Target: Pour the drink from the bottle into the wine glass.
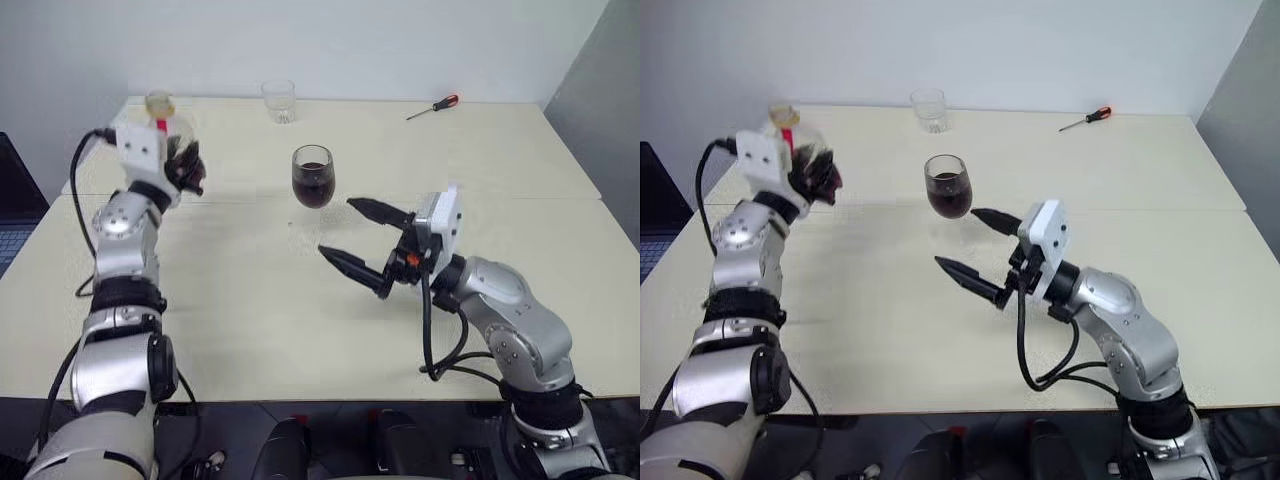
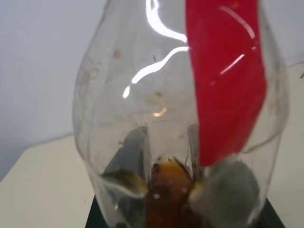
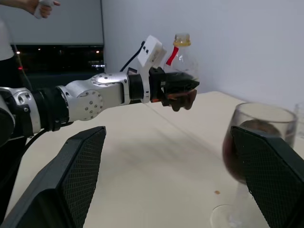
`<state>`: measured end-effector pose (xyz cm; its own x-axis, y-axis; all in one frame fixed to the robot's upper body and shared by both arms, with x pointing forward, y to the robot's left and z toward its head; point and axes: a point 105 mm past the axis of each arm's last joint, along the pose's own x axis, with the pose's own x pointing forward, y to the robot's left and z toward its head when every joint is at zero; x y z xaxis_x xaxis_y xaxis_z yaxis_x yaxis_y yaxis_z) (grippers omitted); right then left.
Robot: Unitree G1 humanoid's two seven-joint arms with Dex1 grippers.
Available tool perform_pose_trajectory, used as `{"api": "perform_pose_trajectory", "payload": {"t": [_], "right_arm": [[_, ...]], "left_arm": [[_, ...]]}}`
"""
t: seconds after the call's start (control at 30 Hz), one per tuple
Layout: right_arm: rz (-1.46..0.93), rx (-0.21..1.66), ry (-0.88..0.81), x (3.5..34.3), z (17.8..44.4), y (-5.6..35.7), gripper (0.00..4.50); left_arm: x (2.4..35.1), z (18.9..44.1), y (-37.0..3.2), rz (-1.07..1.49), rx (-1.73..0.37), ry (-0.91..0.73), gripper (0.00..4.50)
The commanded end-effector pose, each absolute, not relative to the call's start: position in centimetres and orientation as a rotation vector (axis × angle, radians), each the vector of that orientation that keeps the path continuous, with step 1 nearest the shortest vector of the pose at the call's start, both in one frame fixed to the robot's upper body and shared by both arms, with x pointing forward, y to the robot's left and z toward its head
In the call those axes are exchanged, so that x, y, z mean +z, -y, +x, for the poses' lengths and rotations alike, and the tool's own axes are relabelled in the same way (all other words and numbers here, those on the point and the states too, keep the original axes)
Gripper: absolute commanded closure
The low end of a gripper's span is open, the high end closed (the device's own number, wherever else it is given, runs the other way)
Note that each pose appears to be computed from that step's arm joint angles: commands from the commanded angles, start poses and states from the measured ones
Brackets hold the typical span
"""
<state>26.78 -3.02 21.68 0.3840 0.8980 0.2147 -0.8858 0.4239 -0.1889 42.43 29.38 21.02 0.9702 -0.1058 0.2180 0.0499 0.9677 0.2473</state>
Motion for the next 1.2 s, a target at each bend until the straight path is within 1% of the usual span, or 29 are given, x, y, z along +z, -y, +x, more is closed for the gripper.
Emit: {"api": "perform_pose_trajectory", "payload": {"t": [0.03, 0.1, 0.3, 0.73, 1.07, 1.2], "right_arm": [[-0.086, 1.172, 0.374, 22.2, 25.6, 3.0, 0.0], [-0.089, 1.174, 0.367, 21.8, 25.6, 3.0, 0.0], [-0.092, 1.171, 0.346, 21.1, 25.7, 2.9, 0.0], [-0.075, 1.052, 0.251, 19.0, 27.3, 3.3, 0.0], [-0.064, 1.028, 0.24, 18.8, 27.4, 3.5, 0.0], [-0.061, 1.029, 0.243, 18.9, 27.4, 3.4, 0.0]], "left_arm": [[22.8, 41.3, -30.7, 0.232, -0.038, 0.319, 3.35], [22.4, 41.2, -31.0, 0.221, -0.024, 0.312, 3.35], [22.7, 41.4, -31.7, 0.194, 0.014, 0.323, 3.35], [21.6, 41.5, -33.1, 0.122, 0.054, 0.314, 3.35], [18.4, 41.2, -33.3, 0.02, 0.065, 0.255, 3.35], [17.8, 41.2, -33.3, 0.001, 0.065, 0.236, 3.35]]}}
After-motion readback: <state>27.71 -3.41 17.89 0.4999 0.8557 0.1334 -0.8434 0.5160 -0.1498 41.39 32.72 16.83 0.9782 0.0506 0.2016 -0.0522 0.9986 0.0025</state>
